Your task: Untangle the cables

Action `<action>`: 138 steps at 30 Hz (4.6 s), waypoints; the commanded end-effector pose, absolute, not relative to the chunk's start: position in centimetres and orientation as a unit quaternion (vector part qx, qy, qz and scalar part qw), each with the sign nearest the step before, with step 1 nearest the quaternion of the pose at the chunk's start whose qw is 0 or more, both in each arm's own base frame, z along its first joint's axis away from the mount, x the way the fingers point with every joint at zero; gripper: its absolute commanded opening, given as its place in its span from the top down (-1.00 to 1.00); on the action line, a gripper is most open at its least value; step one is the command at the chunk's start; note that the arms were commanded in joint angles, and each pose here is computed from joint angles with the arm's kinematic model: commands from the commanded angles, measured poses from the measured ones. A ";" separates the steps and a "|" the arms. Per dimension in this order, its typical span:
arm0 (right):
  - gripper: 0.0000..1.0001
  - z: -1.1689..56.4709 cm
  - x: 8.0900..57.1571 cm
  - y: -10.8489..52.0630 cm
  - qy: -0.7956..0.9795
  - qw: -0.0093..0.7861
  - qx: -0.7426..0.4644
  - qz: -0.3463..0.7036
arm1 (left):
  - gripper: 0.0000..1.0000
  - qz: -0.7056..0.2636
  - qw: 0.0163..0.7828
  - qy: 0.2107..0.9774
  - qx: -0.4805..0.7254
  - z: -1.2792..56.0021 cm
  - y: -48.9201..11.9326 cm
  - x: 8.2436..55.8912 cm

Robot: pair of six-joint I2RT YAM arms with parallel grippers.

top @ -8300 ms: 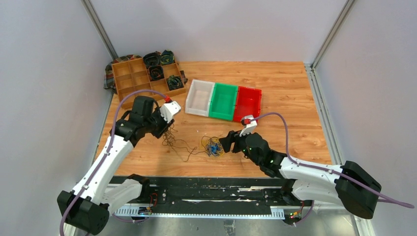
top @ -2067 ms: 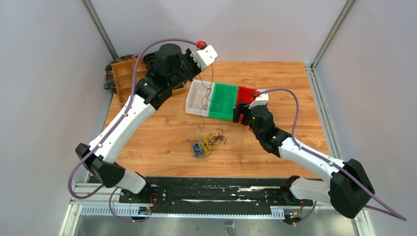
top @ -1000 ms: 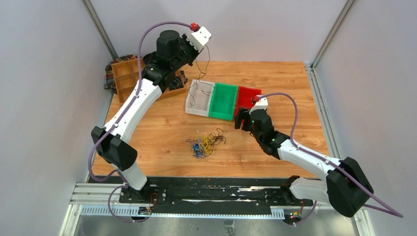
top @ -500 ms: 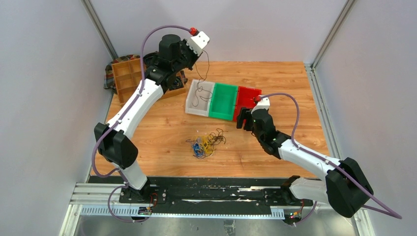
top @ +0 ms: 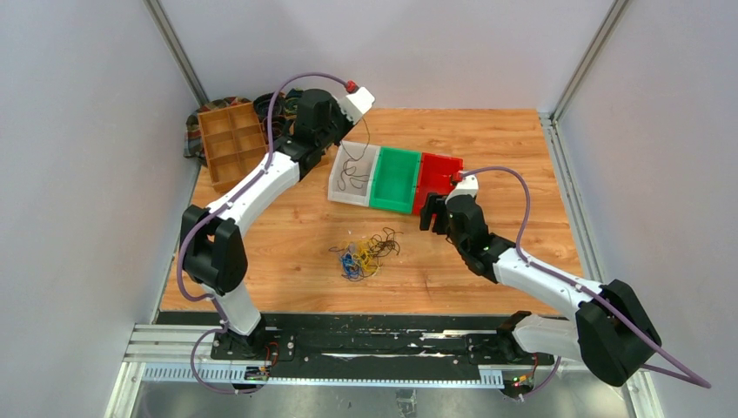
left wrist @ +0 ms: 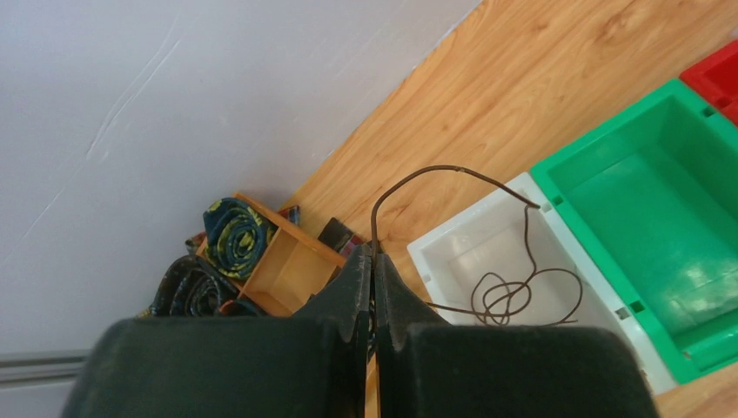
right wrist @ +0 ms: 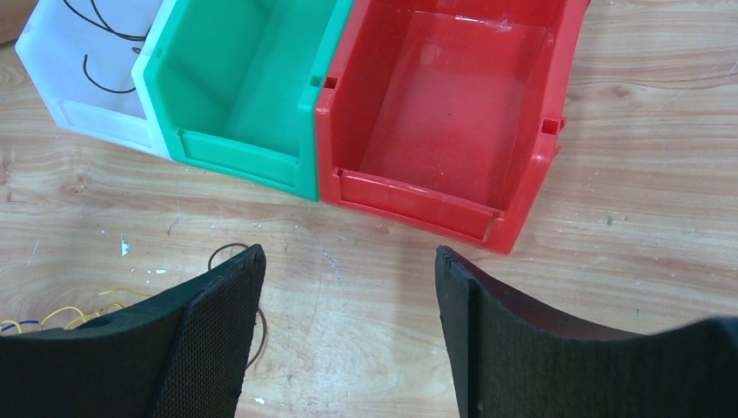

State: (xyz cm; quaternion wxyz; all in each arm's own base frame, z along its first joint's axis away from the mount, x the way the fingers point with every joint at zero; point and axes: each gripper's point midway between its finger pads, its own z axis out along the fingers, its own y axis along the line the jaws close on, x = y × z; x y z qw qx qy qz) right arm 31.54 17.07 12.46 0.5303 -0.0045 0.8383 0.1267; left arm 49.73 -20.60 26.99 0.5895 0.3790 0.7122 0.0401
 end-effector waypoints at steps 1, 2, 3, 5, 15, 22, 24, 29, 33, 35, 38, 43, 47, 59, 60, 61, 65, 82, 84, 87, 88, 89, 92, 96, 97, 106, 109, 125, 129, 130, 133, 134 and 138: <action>-0.42 12.6 32.1 16.4 0.839 0.532 0.009 0.119 | 0.99 0.077 0.623 0.676 0.386 28.2 -20.6 51.1; -0.42 12.7 32.3 16.4 0.839 0.531 0.008 0.117 | 0.99 0.078 0.616 0.677 0.395 27.4 -20.9 51.0; -0.42 12.7 32.4 16.5 0.841 0.529 0.007 0.115 | 0.99 0.080 0.610 0.678 0.403 26.4 -21.1 50.9; -0.42 12.7 32.5 16.5 0.843 0.526 0.006 0.113 | 0.99 0.078 0.593 0.685 0.416 24.3 -21.4 50.6; -0.42 12.5 33.5 16.1 0.848 0.520 0.013 0.104 | 0.99 0.045 0.531 0.723 0.439 16.1 -23.0 50.4; -0.43 12.4 35.3 16.7 0.852 0.513 0.013 0.108 | 0.99 0.055 0.492 0.740 0.455 10.8 -22.9 50.8; -0.43 12.4 35.9 16.9 0.852 0.511 0.014 0.109 | 0.99 0.065 0.493 0.735 0.461 10.0 -22.7 51.0; -0.43 12.0 37.2 17.1 0.856 0.505 0.014 0.108 | 0.99 0.086 0.481 0.732 0.475 8.1 -22.1 51.1; -0.43 11.5 38.3 17.5 0.859 0.500 0.012 0.107 | 0.99 0.087 0.476 0.729 0.484 7.7 -22.0 51.0; -0.43 11.4 39.0 17.8 0.860 0.500 0.003 0.105 | 0.83 0.076 0.483 0.728 0.480 8.6 -22.4 50.9; -0.42 11.1 40.3 18.5 0.863 0.494 -0.005 0.101 | 0.37 0.049 0.485 0.730 0.478 10.8 -23.0 50.7; -0.41 11.0 42.2 19.2 0.865 0.493 -0.015 0.094 | -0.03 0.020 0.472 0.737 0.484 13.9 -22.9 50.4; -0.39 10.3 42.8 19.2 0.869 0.487 -0.015 0.083 | -0.41 0.020 0.485 0.722 0.494 17.3 -22.5 51.0; 0.08 7.0 42.4 19.1 0.888 0.454 -0.014 0.074 | -0.71 -0.010 0.472 0.720 0.508 17.3 -22.7 50.0; 0.15 6.8 42.3 19.2 0.889 0.452 -0.015 0.076 | -0.66 0.001 0.474 0.721 0.505 17.1 -22.5 50.5; 0.20 6.6 42.1 19.2 0.890 0.449 -0.017 0.078 | -0.63 0.011 0.478 0.722 0.500 17.0 -22.4 51.1; 0.42 6.2 41.7 19.3 0.892 0.444 -0.021 0.083 | -0.60 0.022 0.478 0.732 0.484 16.7 -22.2 52.7; 0.99 3.9 37.5 20.4 0.918 0.388 0.055 0.065 | -0.85 -0.065 0.417 0.736 0.530 19.2 -19.7 42.7; 0.97 4.0 37.0 21.1 0.918 0.388 0.059 0.058 | -0.86 -0.082 0.407 0.729 0.544 19.4 -19.3 40.9; 0.79 4.2 36.5 21.6 0.917 0.392 0.062 0.048 | -0.86 -0.126 0.370 0.699 0.600 18.5 -19.4 36.6; 0.72 4.2 36.4 21.7 0.916 0.392 0.065 0.047 | -0.85 -0.139 0.355 0.689 0.616 17.8 -19.4 35.3; 0.66 4.3 36.3 21.6 0.915 0.394 0.070 0.048 | -0.84 -0.152 0.339 0.686 0.626 16.8 -19.3 34.1; 0.48 4.3 36.1 21.6 0.913 0.398 0.070 0.055 | -0.76 -0.178 0.308 0.687 0.634 14.5 -19.3 32.1; 0.24 4.5 35.8 21.7 0.913 0.399 0.065 0.056 | -0.71 -0.221 0.260 0.683 0.646 12.1 -20.3 29.3; 0.15 4.5 35.7 21.7 0.912 0.400 0.062 0.057 | -0.71 -0.227 0.254 0.680 0.649 11.7 -20.5 28.7; 0.14 5.3 35.4 22.1 0.908 0.412 0.043 0.059 | -0.54 -0.226 0.249 0.735 0.588 9.4 -22.3 30.1; 0.14 5.4 35.3 22.4 0.907 0.414 0.038 0.067 | -0.45 -0.219 0.262 0.743 0.576 9.0 -22.6 30.8; 0.49 5.9 35.5 24.1 0.903 0.417 0.007 0.104 | 0.31 -0.226 0.246 0.727 0.600 9.3 -22.9 29.3; 0.49 6.4 35.6 24.3 0.901 0.419 0.004 0.107 | 0.21 -0.229 0.233 0.727 0.604 9.3 -22.7 28.8; 0.49 6.4 35.6 24.3 0.901 0.419 0.003 0.108 | 0.14 -0.231 0.232 0.726 0.605 9.3 -22.7 28.7; 0.50 6.7 35.6 24.6 0.900 0.420 0.001 0.114 | 0.10 -0.230 0.233 0.724 0.608 9.4 -22.7 28.7; 0.51 6.7 35.6 24.7 0.900 0.420 -0.001 0.115 | 0.10 -0.226 0.233 0.726 0.606 9.3 -22.6 28.8; 0.55 6.7 35.4 24.9 0.901 0.418 -0.004 0.120 | 0.28 -0.195 0.252 0.747 0.583 8.8 -22.4 30.5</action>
